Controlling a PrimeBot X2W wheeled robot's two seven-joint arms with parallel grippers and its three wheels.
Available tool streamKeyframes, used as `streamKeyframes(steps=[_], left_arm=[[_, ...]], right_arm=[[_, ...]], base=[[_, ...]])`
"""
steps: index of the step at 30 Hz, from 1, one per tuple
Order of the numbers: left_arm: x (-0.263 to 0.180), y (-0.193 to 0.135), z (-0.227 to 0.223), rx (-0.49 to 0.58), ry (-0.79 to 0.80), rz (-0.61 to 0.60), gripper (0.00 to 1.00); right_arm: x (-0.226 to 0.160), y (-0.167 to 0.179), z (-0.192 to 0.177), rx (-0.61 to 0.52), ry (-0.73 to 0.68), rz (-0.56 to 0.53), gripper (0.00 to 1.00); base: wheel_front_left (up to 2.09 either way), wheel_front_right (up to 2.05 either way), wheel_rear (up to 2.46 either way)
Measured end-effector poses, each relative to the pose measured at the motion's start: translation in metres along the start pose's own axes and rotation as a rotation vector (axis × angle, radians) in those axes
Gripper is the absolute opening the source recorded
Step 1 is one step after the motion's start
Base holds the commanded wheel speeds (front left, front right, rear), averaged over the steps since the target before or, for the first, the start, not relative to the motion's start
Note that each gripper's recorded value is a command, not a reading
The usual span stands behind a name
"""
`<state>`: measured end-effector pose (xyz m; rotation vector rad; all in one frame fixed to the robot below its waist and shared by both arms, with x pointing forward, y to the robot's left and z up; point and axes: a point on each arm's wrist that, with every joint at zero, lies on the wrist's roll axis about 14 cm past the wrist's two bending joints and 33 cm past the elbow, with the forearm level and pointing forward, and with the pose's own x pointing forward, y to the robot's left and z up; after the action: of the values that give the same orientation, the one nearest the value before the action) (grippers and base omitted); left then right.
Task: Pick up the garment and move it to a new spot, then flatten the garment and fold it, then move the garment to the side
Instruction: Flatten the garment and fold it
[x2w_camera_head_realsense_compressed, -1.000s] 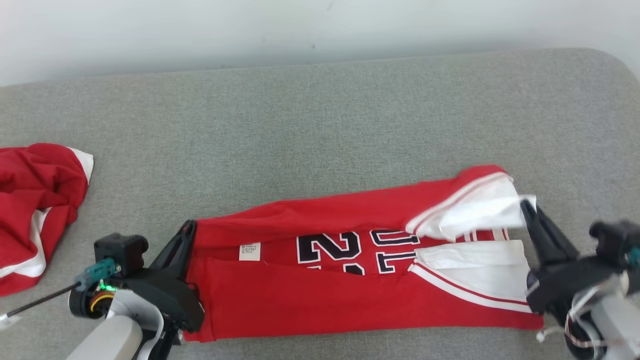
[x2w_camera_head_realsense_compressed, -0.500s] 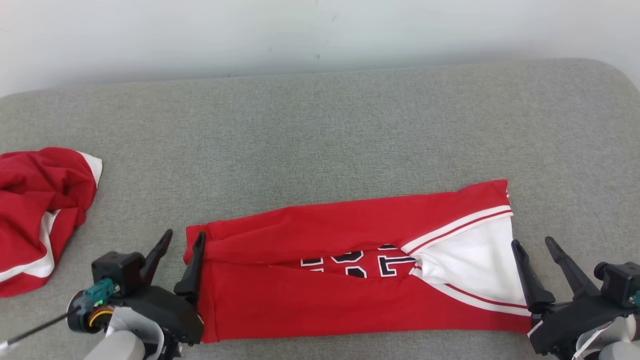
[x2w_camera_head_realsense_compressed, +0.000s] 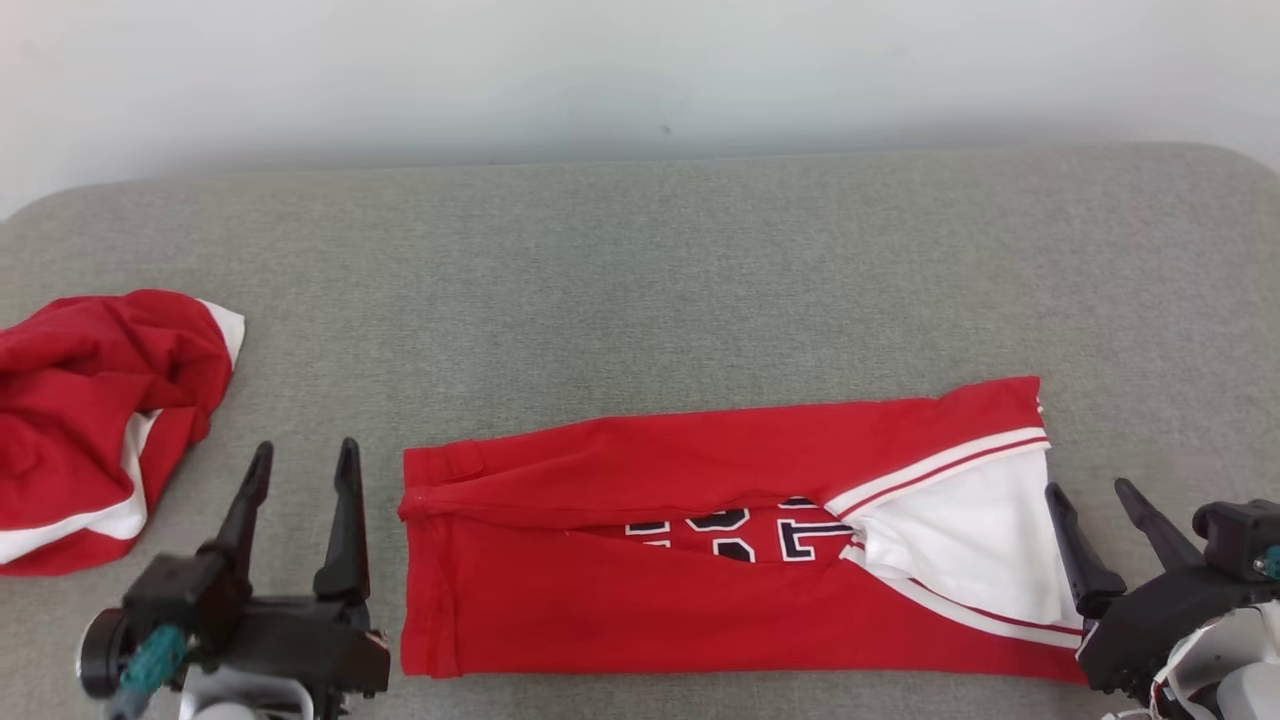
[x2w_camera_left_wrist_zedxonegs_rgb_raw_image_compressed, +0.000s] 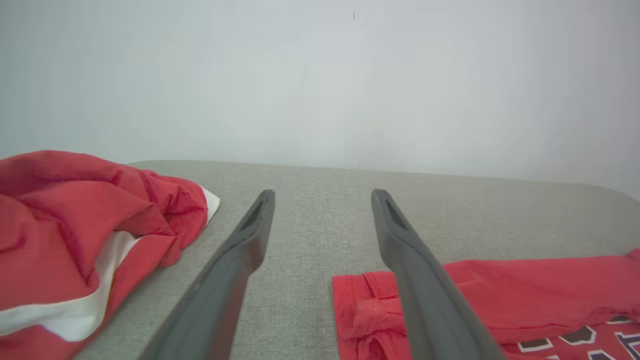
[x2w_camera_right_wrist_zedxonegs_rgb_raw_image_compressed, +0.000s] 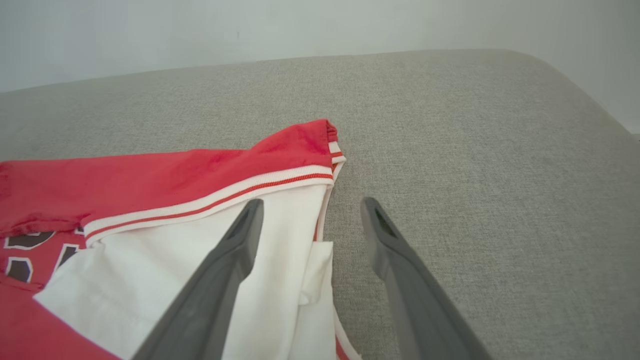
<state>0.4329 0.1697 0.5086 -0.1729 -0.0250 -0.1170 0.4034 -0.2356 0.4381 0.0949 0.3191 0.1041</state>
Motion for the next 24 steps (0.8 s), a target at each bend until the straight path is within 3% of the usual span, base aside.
streamKeyframes(steps=[4, 19, 20, 21, 22, 24], left_arm=[[-0.02, 0.008, 0.013, 0.022, -0.072, 0.067, 1.0], [-0.06, 0.029, -0.005, 0.05, -0.044, 0.154, 1.0], [-0.06, 0.029, -0.004, 0.054, -0.045, 0.155, 1.0], [-0.061, 0.03, -0.005, 0.059, -0.043, 0.156, 1.0], [-0.061, 0.031, -0.006, 0.059, -0.04, 0.156, 1.0], [-0.062, 0.031, -0.006, 0.063, -0.041, 0.157, 1.0]], right_arm=[[0.008, -0.001, -0.012, -0.039, 0.061, -0.001, 1.0], [0.024, 0.01, -0.055, -0.03, 0.249, 0.013, 1.0], [0.024, 0.011, -0.057, -0.026, 0.263, 0.017, 0.49], [0.025, 0.012, -0.058, -0.024, 0.271, 0.019, 0.2], [0.026, 0.013, -0.058, -0.022, 0.274, 0.022, 0.0], [0.025, 0.014, -0.062, -0.011, 0.292, 0.023, 0.0]], base=[[0.0, 0.0, 0.0], [0.0, 0.0, 0.0], [0.0, 0.0, 0.0], [0.0, 0.0, 0.0], [0.0, 0.0, 0.0], [0.0, 0.0, 0.0]])
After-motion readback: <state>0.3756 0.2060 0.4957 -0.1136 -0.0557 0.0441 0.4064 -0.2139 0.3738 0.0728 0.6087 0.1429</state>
